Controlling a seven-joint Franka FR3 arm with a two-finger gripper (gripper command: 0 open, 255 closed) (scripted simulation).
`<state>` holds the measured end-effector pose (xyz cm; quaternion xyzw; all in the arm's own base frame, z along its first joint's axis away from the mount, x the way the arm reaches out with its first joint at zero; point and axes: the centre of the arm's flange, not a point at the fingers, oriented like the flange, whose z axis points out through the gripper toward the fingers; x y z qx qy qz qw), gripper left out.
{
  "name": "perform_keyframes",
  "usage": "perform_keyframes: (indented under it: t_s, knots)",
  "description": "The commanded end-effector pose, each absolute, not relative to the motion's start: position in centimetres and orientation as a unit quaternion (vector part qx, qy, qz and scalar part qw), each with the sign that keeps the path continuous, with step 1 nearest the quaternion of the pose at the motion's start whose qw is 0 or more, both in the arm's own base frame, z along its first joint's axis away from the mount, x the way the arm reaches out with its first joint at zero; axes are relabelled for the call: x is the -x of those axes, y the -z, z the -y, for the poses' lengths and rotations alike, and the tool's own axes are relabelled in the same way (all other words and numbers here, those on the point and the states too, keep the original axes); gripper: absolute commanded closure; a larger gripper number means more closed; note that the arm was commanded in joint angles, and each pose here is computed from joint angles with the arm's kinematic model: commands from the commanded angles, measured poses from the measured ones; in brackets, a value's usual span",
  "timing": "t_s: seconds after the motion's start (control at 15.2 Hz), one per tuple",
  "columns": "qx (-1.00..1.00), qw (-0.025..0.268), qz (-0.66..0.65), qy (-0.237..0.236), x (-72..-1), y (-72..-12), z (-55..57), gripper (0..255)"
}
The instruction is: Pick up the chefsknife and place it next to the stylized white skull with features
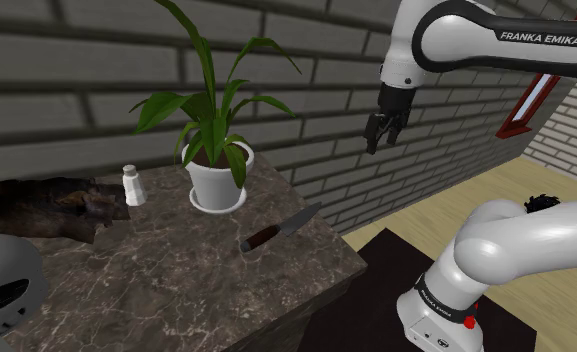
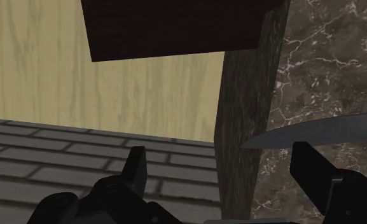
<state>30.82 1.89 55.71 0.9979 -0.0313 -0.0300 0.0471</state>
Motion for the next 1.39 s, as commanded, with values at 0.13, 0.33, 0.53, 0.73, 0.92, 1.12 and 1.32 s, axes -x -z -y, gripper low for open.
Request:
perform_keyframes:
  t_s: [0.13,0.33,0.53,0.73,0.92,1.12,1.32]
  knots:
    - [-0.999,0.039,-0.015,0.025,-32.2,-54.0,-2.9,0]
    - [-0.996,0.026,-0.085,0.018,-34.0,-51.4,-4.6,0]
    - [-0.988,0.013,-0.154,0.010,-35.6,-49.0,-6.7,0]
    - [-0.975,-0.001,-0.222,0.003,-36.9,-46.6,-9.1,0]
    - [-0.957,-0.014,-0.290,-0.005,-37.9,-44.3,-11.7,0]
    - [-0.934,-0.027,-0.356,-0.012,-38.5,-42.1,-14.4,0]
    - [-0.907,-0.040,-0.420,-0.020,-38.7,-39.9,-17.3,0]
